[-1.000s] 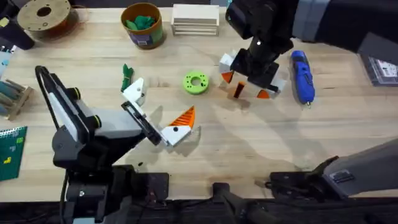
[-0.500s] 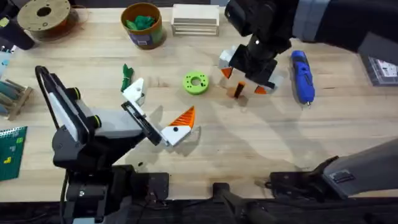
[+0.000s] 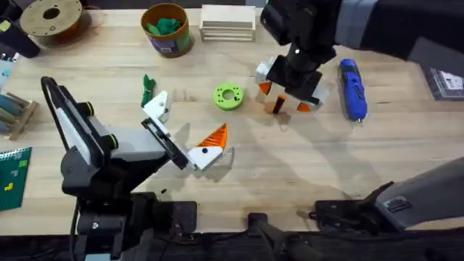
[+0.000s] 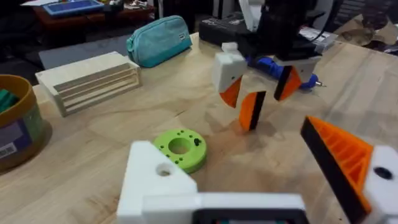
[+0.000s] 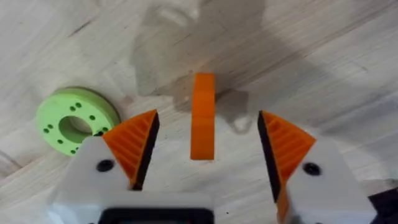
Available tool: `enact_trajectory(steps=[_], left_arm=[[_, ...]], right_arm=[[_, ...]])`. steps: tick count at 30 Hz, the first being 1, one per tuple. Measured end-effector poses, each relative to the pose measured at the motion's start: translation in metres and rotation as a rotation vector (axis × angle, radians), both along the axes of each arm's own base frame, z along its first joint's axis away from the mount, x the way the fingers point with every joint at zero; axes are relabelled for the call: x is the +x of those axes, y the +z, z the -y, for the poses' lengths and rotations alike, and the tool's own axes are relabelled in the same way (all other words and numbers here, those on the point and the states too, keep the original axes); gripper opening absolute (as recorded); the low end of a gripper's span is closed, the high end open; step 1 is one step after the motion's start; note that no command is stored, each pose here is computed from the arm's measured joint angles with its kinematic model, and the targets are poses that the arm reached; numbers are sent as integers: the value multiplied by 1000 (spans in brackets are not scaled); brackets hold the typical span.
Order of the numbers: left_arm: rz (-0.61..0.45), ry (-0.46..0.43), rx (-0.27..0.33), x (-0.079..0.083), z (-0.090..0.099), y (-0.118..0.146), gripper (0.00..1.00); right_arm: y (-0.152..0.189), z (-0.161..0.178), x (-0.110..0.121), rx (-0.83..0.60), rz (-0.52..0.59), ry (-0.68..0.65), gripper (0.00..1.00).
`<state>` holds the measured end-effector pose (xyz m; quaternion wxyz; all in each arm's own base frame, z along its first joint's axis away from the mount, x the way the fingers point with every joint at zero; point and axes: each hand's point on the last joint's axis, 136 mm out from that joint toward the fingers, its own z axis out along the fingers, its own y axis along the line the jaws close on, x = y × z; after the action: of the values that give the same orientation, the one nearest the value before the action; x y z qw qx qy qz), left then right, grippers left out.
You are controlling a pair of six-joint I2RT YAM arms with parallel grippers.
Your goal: Pick up the gripper from the table and insert it into the empty holder that is missing its gripper. Then pick up a screw, insert it into the mounting hole, and use the screwdriver to tighten it. Finally, clean up the table by picking up the vegetable and placing it into the bucket.
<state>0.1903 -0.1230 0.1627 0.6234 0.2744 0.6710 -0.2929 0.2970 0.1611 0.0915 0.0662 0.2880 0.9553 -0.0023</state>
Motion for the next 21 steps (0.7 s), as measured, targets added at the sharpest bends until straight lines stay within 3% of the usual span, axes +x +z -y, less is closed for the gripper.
enact_trajectory(steps=[4, 5, 9, 10, 17, 21], left_arm=[[0, 0, 0, 0, 0, 0, 985], [0, 0, 0, 0, 0, 0, 985], [0, 0, 0, 0, 0, 0, 986], [0, 0, 0, 0, 0, 0, 986], [0, 0, 0, 0, 0, 0, 985], [0, 0, 0, 0, 0, 0, 985]], right_arm=[[-7, 1, -1, -12, -20, -1, 754], [-7, 1, -1, -13, -21, -3, 673], [-7, 1, -1, -13, -20, 0, 129], [-7, 1, -1, -14, -21, -7, 37], [-3, 11, -11, -44, -66, -12, 8], [18, 17, -3, -22, -25, 32, 8]])
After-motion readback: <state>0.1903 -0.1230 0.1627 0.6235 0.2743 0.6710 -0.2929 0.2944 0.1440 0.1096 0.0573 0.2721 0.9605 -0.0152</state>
